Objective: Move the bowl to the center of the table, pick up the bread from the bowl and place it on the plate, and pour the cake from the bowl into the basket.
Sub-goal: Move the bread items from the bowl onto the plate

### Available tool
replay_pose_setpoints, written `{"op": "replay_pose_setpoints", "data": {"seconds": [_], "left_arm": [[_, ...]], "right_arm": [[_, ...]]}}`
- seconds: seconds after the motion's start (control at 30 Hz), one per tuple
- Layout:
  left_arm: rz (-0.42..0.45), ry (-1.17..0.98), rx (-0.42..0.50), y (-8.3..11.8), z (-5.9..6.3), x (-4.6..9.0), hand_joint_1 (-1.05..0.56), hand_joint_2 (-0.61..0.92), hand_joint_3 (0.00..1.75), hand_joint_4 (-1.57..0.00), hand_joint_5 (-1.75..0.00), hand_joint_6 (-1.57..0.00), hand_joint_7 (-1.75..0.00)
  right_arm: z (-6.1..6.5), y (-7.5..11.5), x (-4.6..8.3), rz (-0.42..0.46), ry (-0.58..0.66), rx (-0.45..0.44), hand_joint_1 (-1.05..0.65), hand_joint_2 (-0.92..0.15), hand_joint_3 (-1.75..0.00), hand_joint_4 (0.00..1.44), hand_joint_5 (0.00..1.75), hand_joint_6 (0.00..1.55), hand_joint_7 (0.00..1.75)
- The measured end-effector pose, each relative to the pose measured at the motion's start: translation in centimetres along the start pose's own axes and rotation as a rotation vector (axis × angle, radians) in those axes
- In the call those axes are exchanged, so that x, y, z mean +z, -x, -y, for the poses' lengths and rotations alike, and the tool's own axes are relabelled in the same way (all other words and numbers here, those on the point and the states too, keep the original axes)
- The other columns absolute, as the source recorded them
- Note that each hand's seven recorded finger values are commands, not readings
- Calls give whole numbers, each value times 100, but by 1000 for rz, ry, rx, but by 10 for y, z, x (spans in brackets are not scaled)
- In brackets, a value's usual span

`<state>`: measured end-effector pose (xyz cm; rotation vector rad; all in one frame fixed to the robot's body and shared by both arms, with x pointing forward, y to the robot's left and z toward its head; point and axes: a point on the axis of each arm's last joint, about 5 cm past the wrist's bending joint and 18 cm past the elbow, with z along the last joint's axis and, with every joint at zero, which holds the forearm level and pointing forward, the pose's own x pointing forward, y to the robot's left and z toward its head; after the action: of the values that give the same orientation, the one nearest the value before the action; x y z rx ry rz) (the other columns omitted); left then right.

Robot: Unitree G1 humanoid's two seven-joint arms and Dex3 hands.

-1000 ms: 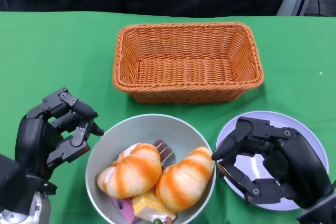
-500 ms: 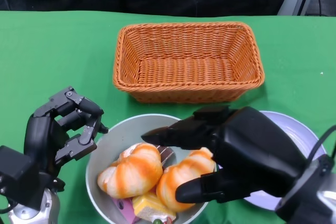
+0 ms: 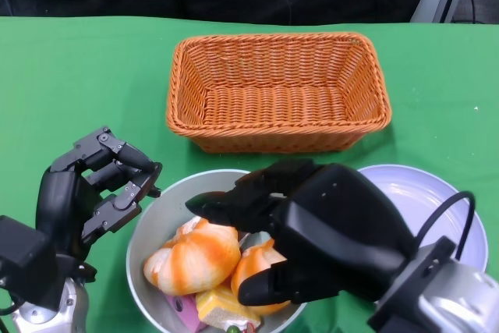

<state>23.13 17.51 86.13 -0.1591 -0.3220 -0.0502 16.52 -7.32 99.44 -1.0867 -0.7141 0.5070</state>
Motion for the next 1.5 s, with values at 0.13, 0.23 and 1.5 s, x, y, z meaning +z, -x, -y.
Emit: {"op": "replay_pose_setpoints", "data": {"seconds": [0.13, 0.23, 1.5], "left_arm": [[10, 7, 12, -1, -1, 1, -20, 92, 21, -76, -151, -84, -118], [11, 9, 30, -1, -1, 1, -19, 91, 19, -77, -151, -87, -108], [48, 101, 129, -4, 3, 1, -16, 77, 52, -78, -155, -86, -109]], "right_arm": [[-14, -5, 0, -31, 115, -37, -88, -92, -3, 67, 11, 58, 1], [-24, -8, 0, -45, 173, -18, -89, -92, -5, 65, 9, 58, 1], [-90, -32, -7, -28, 247, 14, -77, -91, -4, 67, 4, 54, 1]]}}
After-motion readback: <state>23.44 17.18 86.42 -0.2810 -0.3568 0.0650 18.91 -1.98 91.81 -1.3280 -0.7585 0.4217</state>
